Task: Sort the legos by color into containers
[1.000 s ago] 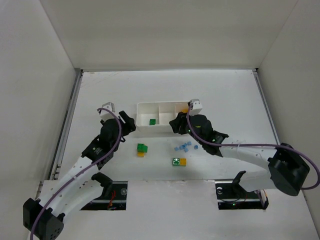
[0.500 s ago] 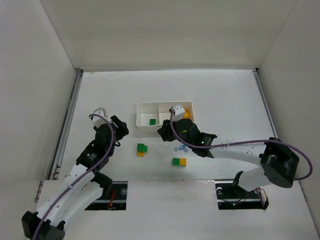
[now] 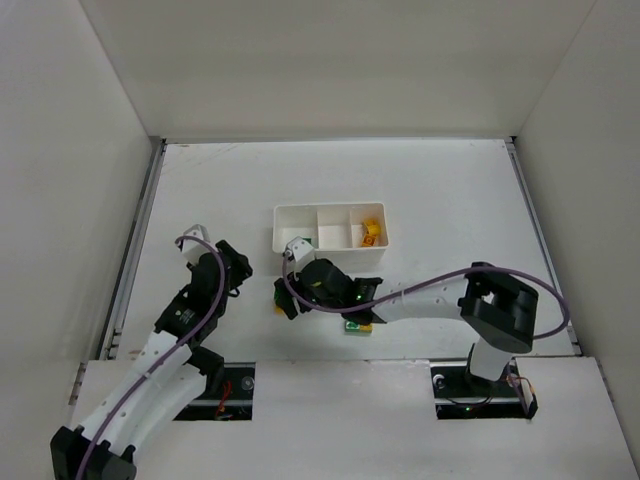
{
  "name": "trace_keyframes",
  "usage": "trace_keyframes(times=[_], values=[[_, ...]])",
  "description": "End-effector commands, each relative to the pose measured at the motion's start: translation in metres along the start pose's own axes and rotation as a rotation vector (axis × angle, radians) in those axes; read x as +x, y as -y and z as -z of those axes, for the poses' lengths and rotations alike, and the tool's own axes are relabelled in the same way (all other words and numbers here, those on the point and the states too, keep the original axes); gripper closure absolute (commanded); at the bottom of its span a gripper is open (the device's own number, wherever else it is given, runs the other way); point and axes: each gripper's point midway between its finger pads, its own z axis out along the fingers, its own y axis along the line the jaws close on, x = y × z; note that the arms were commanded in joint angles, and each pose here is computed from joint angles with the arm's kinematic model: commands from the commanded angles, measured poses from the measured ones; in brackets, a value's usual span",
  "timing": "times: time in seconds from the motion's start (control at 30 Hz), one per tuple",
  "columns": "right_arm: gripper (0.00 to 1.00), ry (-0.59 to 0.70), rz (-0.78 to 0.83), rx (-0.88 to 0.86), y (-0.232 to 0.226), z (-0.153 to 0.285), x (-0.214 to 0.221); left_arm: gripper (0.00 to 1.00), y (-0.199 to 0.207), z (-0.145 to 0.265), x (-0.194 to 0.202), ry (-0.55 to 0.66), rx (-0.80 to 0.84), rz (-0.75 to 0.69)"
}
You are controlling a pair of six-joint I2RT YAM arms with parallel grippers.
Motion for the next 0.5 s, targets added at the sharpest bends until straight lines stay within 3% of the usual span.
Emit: trace_keyframes(times=[0.0, 0.37, 0.47], values=[[0.24, 0.022, 0.007, -0.018, -0.009, -0.007, -0.021, 0.53, -0.001, -0.004, 0.004, -0.008, 0.009, 0.031], [0.30, -0.053, 0.052, 0.025, -0.006, -0.032, -0.002, 0.53, -0.006, -0.017, 0.019, -0.054, 0.027, 0.072], [0.36, -0.064, 0.056, 0.039, -0.004, -0.034, 0.000, 0.53, -0.007, -0.019, 0.019, -0.064, 0.028, 0.078]])
